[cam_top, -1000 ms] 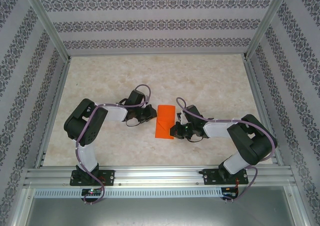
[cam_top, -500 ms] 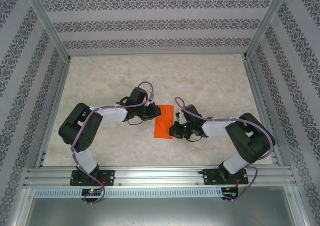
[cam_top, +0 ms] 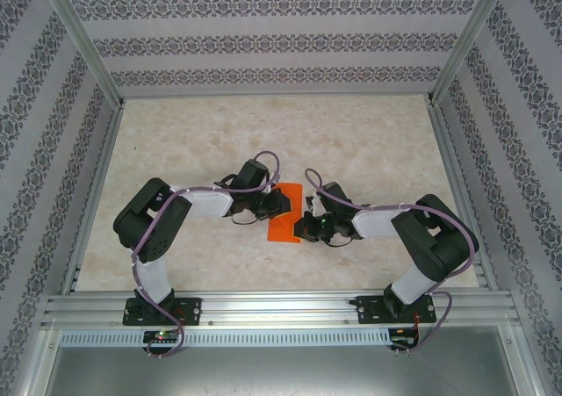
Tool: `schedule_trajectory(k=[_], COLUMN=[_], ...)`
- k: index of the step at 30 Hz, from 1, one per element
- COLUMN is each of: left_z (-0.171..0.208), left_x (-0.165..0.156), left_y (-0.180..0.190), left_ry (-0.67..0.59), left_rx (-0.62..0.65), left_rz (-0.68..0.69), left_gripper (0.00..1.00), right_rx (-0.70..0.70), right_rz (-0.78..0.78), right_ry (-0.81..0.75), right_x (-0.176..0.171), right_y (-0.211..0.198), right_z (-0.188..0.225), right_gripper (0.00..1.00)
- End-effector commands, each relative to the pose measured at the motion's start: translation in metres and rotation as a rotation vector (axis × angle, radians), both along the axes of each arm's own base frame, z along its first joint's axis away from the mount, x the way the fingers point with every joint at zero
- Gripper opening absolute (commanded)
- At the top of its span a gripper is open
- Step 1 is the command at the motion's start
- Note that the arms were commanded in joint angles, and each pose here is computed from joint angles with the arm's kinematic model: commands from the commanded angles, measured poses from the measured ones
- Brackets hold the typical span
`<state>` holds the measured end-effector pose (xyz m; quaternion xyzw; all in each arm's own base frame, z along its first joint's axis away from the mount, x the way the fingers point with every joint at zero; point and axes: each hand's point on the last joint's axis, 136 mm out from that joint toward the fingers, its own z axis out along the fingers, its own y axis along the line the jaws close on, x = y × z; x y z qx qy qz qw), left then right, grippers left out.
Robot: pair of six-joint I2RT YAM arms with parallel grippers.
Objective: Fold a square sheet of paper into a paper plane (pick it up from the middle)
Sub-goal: Fold the triangle a second time at the center of the table.
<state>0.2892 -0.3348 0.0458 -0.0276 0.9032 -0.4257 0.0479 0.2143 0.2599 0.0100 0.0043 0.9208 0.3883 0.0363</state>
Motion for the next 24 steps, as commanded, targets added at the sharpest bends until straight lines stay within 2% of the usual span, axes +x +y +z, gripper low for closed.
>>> schedule_trajectory(k=[1, 8, 18, 24], left_z=[0.0, -0.011, -0.043, -0.047], left_x=[-0.006, -0.01, -0.015, -0.015], left_y=[-0.011, -0.013, 0.007, 0.01], left_ry=[0.006, 0.019, 0.045, 0.036], left_rx=[-0.043, -0.031, 0.082, 0.101], left_rz=[-0.025, -0.04, 0.0, 0.0], left_gripper=[0.15, 0.15, 0.15, 0.15], right_rx=[-0.17, -0.169, -0.162, -0.108], right_rz=[-0.029, -0.038, -0.036, -0.029], right_ry=[0.086, 0.081, 0.045, -0.014], right_x=[-0.022, -0.023, -0.015, -0.005], right_y=[-0.027, -0.028, -0.023, -0.01], right_z=[-0.041, -0.038, -0.021, 0.009], right_gripper=[0.03, 0.03, 0.04, 0.07])
